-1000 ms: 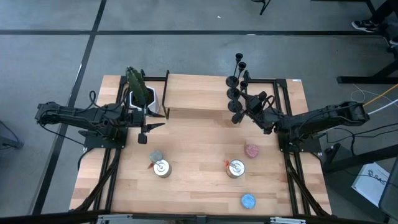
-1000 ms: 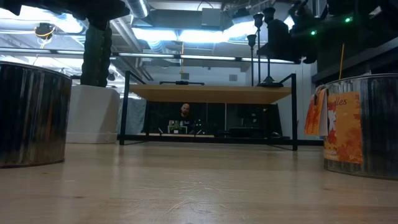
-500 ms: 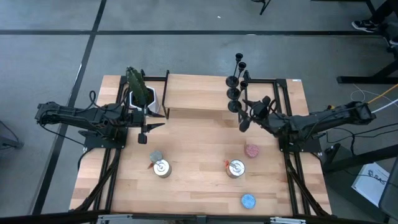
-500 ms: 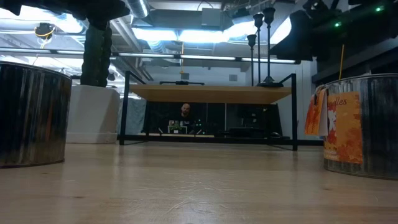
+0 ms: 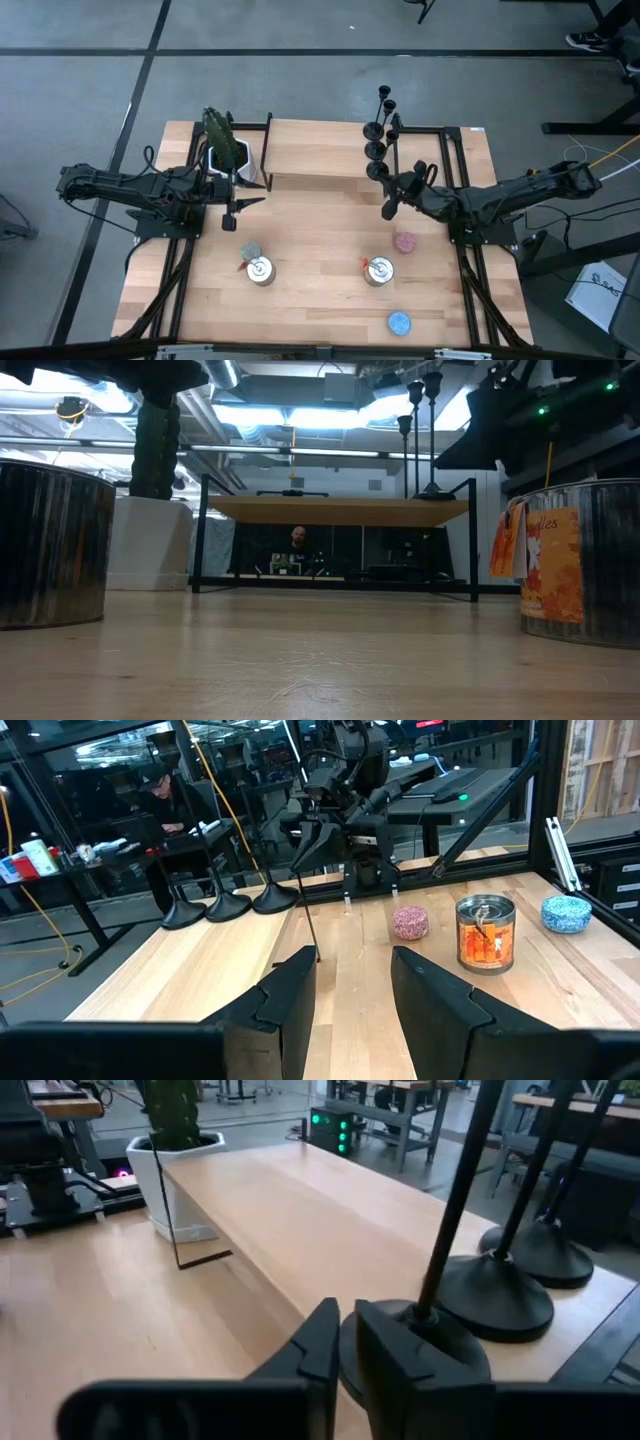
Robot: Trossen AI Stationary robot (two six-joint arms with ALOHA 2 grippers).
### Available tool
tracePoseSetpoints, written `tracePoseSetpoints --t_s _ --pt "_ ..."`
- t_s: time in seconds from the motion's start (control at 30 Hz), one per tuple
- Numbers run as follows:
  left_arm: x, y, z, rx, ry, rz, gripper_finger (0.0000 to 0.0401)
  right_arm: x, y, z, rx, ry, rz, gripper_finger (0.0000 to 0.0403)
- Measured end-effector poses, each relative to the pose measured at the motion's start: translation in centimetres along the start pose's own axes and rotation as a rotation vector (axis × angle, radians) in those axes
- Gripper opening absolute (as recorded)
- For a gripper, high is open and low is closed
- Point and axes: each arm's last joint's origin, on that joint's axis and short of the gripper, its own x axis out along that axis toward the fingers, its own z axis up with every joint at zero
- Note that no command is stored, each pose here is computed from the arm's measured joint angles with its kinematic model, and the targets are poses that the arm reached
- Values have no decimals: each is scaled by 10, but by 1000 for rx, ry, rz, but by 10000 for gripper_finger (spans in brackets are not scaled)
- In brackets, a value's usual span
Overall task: Pick & Place candle stick holders
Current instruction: Align the black candle holder with the other black candle holders on the shelf, then put the pink scented candle on the shelf
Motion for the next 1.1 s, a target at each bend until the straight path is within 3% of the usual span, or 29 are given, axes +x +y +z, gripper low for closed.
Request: tracePoseSetpoints --t_s 0.67,1.1 --pt "0 0 0 8 0 0 127 20 -12 -11 43 71 -119 28" --pt "0 0 0 8 0 -1 127 12 -7 -6 71 68 28 28"
